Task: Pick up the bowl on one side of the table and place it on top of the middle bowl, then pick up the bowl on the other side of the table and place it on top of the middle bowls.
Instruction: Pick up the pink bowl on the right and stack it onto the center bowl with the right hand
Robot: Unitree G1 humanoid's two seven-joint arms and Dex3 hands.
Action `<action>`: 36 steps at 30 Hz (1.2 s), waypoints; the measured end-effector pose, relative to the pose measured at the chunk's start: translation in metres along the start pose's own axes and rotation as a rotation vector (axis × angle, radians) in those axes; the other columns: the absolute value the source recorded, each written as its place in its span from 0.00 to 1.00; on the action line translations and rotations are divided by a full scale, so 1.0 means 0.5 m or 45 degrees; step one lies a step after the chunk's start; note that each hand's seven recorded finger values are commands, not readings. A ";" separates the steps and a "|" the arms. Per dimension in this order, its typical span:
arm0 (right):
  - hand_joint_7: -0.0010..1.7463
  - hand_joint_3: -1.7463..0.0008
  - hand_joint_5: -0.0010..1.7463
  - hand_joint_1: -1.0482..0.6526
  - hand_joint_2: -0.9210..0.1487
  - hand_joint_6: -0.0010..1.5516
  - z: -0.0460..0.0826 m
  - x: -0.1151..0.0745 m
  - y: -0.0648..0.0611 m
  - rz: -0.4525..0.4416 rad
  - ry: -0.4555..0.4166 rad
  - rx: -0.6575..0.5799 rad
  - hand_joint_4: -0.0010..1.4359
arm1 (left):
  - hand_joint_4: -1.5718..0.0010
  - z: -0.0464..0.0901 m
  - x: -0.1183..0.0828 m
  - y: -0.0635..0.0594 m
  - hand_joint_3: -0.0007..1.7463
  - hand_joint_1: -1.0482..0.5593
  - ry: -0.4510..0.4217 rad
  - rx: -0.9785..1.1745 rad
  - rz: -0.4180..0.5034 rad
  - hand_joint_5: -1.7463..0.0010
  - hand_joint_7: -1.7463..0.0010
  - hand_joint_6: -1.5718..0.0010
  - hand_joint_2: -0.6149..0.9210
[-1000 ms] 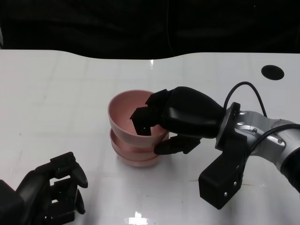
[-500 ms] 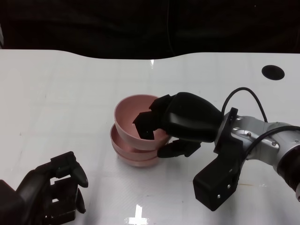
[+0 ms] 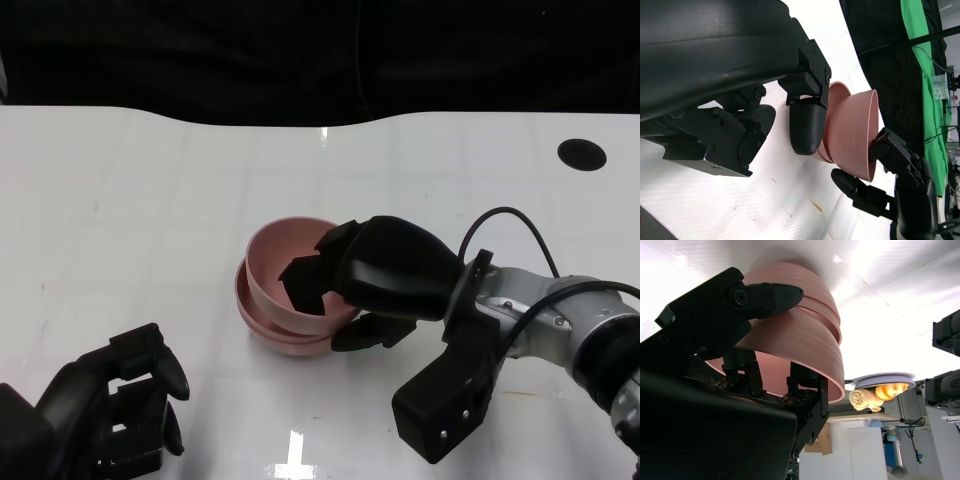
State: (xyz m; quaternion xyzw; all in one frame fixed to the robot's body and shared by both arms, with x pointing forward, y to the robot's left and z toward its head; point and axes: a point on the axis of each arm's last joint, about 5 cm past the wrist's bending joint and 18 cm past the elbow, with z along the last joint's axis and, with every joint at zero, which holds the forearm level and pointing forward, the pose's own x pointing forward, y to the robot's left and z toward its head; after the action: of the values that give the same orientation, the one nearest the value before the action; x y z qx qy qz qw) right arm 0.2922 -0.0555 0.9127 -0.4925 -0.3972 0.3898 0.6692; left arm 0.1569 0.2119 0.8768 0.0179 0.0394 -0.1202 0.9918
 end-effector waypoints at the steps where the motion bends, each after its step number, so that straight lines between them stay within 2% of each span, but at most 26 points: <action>1: 1.00 0.76 1.00 0.49 0.16 0.40 0.001 0.002 0.001 0.005 -0.001 0.000 0.60 | 0.50 0.000 0.000 0.000 0.69 0.81 -0.001 0.000 -0.001 0.00 0.00 0.59 0.85; 8: 1.00 0.80 1.00 0.46 0.08 0.39 0.003 0.015 0.000 0.026 -0.012 -0.030 0.59 | 0.50 0.002 0.001 -0.001 0.71 0.82 -0.007 0.002 -0.004 0.00 0.00 0.59 0.85; 13: 0.99 0.85 1.00 0.44 0.07 0.40 0.004 0.017 0.004 0.027 -0.017 -0.044 0.60 | 0.50 0.002 0.001 -0.003 0.70 0.82 -0.008 -0.002 -0.005 0.00 0.00 0.59 0.86; 14: 0.85 0.85 0.99 0.41 0.03 0.41 0.004 0.018 0.005 0.022 -0.014 -0.048 0.54 | 0.50 0.002 0.001 -0.003 0.70 0.82 -0.007 -0.003 -0.006 0.00 0.00 0.59 0.86; 16: 0.77 0.85 0.99 0.39 0.01 0.42 0.003 0.018 0.005 0.023 -0.005 -0.054 0.52 | 0.50 0.001 0.002 -0.004 0.70 0.83 -0.006 -0.006 -0.008 0.00 0.00 0.59 0.86; 17: 0.44 0.84 0.62 0.32 0.00 0.42 0.003 0.018 0.004 0.028 -0.001 -0.058 0.54 | 0.50 0.001 0.002 -0.004 0.70 0.83 -0.005 -0.006 -0.008 0.00 0.00 0.59 0.87; 18: 0.25 0.84 0.42 0.29 0.00 0.47 0.002 0.017 0.003 0.038 0.008 -0.064 0.59 | 0.50 0.001 0.002 -0.004 0.70 0.83 -0.004 -0.007 -0.008 0.00 0.00 0.59 0.87; 19: 0.15 0.84 0.32 0.28 0.00 0.50 0.000 0.016 0.002 0.053 0.019 -0.073 0.62 | 0.50 0.001 0.002 -0.005 0.70 0.83 -0.004 -0.007 -0.008 0.00 0.00 0.59 0.87; 20: 0.07 0.82 0.14 0.20 0.00 0.35 -0.003 0.014 0.000 0.079 0.033 -0.075 0.40 | 0.50 0.001 0.002 -0.005 0.70 0.83 -0.003 -0.007 -0.007 0.00 0.00 0.59 0.86; 21: 0.04 0.82 0.08 0.18 0.00 0.30 -0.006 0.011 -0.003 0.114 0.050 -0.074 0.32 | 0.50 0.001 0.002 -0.005 0.70 0.83 -0.003 -0.006 -0.007 0.00 0.00 0.59 0.86; 23: 0.01 0.78 0.02 0.12 0.00 0.21 -0.011 0.007 -0.008 0.168 0.081 -0.064 0.16 | 0.50 0.001 0.002 -0.005 0.70 0.83 -0.003 -0.006 -0.004 0.00 0.00 0.59 0.86; 26: 0.00 0.73 0.00 0.07 0.00 0.12 -0.014 0.006 -0.016 0.208 0.114 -0.054 0.03 | 0.50 0.001 0.002 -0.004 0.70 0.82 -0.003 -0.006 -0.004 0.00 0.00 0.60 0.85; 32: 0.00 0.63 0.00 0.02 0.00 0.02 -0.014 0.003 -0.018 0.266 0.152 -0.086 0.00 | 0.51 0.005 0.002 -0.005 0.70 0.82 -0.001 -0.005 -0.004 0.00 0.00 0.60 0.86; 36: 0.00 0.61 0.00 0.01 0.00 0.00 -0.012 0.002 -0.013 0.272 0.150 -0.121 0.00 | 0.51 0.005 0.002 -0.005 0.68 0.83 -0.001 -0.005 -0.005 0.00 0.00 0.61 0.87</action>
State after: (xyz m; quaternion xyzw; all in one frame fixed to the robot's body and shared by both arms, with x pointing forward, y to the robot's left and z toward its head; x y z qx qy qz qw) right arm 0.2990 -0.0578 0.9177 -0.5852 -0.3206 0.4098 0.6219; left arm 0.1575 0.2091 0.8790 0.0157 0.0395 -0.1219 0.9916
